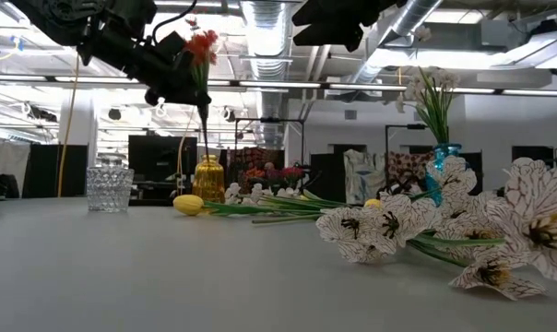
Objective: Sort flowers into vase by color
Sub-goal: Put the top red flowers into the yellow vase
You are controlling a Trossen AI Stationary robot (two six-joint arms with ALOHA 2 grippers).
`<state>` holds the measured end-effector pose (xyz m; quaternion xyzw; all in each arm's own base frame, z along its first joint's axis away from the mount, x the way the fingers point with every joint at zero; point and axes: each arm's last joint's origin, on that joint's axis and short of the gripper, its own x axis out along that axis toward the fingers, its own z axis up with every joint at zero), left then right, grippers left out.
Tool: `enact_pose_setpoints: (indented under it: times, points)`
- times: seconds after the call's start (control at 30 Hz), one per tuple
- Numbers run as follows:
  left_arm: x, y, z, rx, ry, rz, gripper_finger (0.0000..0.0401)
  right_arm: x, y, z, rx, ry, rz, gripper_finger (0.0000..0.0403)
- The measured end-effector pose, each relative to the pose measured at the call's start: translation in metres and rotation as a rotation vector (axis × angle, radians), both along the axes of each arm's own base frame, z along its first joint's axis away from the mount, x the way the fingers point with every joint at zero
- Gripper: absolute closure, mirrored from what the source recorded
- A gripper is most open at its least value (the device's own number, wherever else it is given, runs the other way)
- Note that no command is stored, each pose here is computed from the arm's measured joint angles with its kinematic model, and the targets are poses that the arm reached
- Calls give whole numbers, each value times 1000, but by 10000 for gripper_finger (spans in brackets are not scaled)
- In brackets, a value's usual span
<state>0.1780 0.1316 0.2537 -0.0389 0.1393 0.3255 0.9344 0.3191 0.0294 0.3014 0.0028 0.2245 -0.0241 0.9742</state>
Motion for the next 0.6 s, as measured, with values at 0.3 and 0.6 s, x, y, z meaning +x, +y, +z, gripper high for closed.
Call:
enact_pose_setpoints:
  times: [0.3, 0.6]
  points:
    - [-5, -3, -15, -38, 181, 3, 225, 0, 0, 0, 0, 0, 0, 154]
    - [-16, -9, -23, -28, 366, -5, 218, 0, 0, -1, -1, 10, 0, 154]
